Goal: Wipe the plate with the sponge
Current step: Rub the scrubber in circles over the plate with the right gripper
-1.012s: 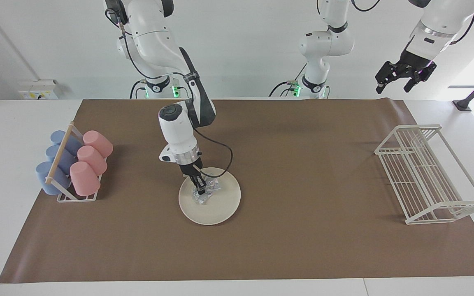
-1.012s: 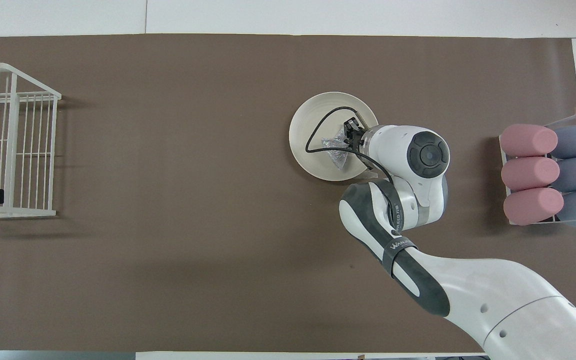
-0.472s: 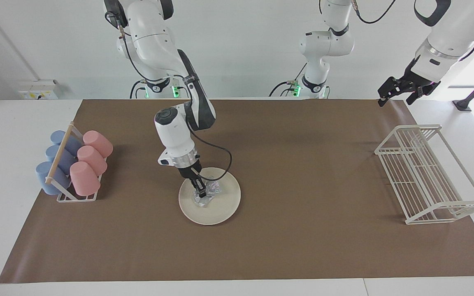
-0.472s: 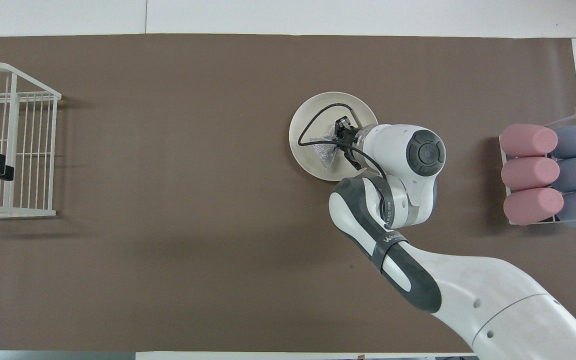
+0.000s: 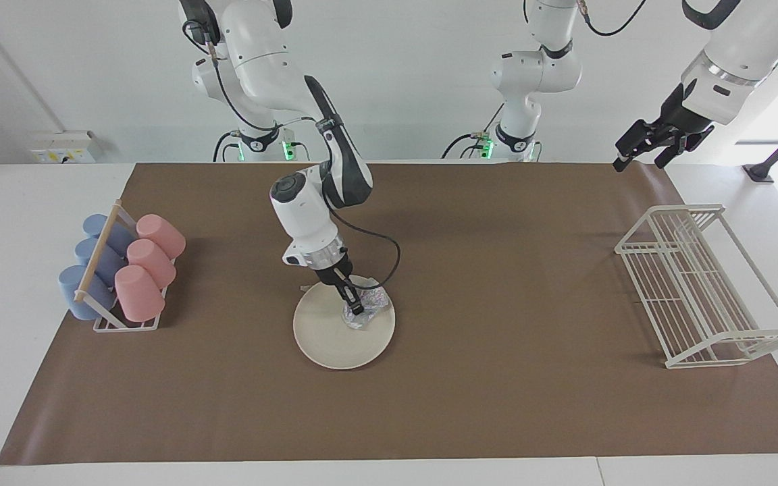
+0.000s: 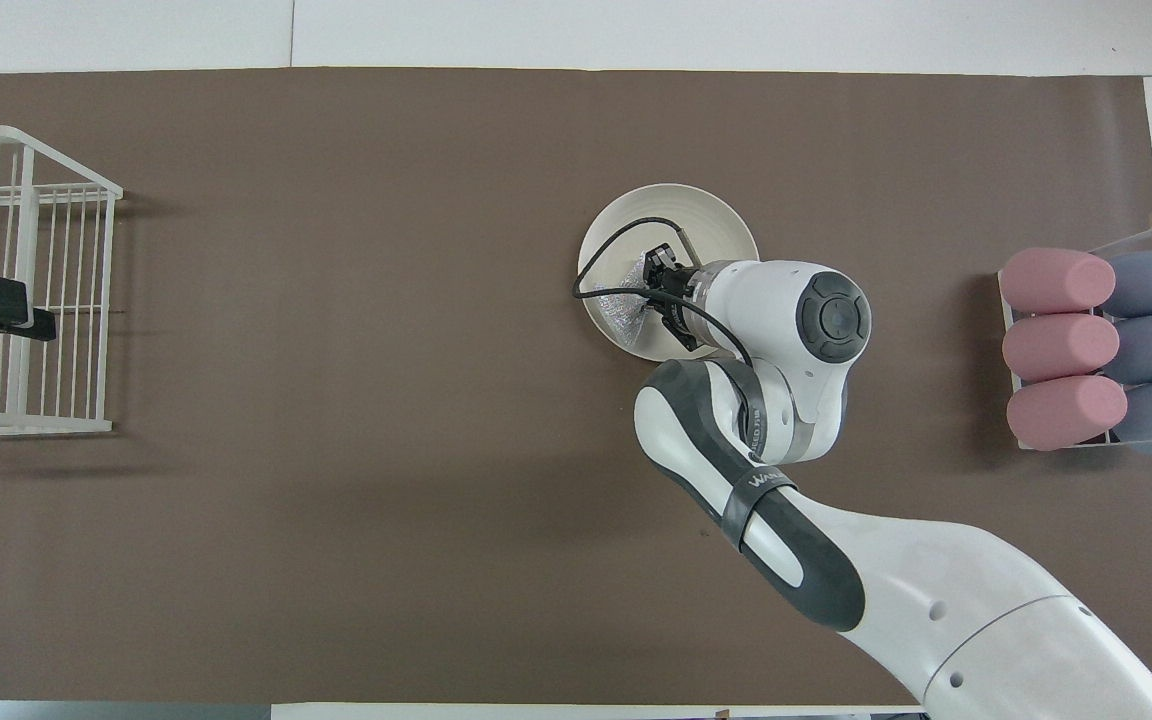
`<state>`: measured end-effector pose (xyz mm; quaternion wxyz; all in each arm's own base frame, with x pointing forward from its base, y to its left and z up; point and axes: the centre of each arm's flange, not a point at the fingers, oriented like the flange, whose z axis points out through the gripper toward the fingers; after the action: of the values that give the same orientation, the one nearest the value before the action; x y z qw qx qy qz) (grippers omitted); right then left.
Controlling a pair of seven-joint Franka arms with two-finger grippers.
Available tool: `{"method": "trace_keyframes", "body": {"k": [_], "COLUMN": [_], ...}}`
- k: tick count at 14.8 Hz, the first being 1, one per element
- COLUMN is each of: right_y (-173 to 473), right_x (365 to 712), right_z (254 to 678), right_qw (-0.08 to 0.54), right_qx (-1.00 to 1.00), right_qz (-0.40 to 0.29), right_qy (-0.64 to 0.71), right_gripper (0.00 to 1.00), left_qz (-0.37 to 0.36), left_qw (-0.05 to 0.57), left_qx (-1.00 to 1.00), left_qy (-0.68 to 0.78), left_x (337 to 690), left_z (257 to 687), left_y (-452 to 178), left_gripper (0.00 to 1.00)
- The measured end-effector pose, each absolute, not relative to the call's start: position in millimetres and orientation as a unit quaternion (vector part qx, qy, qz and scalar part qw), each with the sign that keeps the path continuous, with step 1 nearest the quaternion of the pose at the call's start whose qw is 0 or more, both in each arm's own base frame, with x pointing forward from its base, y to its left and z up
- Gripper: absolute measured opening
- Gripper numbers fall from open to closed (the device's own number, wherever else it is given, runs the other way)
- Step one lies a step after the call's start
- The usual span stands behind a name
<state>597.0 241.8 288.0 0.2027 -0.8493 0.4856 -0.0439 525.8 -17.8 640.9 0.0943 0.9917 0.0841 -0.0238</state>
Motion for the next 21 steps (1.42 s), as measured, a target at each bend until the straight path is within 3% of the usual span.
{"method": "trace_keyframes", "body": {"k": [4,10,18,21], "right_y": [199.3,246.5,264.4,264.3], "right_x": [612.5,595.1,589.3,590.6], "right_z": [287.3,287.6,291.9,320.7], "right_qw": [0.197,0.203,0.206,0.207], "right_qx": [-0.863,-0.845,-0.840,-0.837], "right_qz": [-0.064,-0.040,-0.032,-0.011], "right_qy": [0.460,0.492,0.501,0.507], "right_gripper": [0.06,0.06,0.06,0.06], "left_qz": [-0.032,-0.036,-0.032,-0.032], "left_qw": [0.185,0.292,0.319,0.320], "left_qx": [0.972,0.937,0.926,0.926], "left_qy": [0.141,0.190,0.197,0.197], "left_x": [532.1,529.0,514.4,514.4], "left_z": [630.1,595.4,589.1,589.1], "left_y": [-41.7,-59.3,-76.2,-76.1], "left_gripper": [1.00,1.00,1.00,1.00]}}
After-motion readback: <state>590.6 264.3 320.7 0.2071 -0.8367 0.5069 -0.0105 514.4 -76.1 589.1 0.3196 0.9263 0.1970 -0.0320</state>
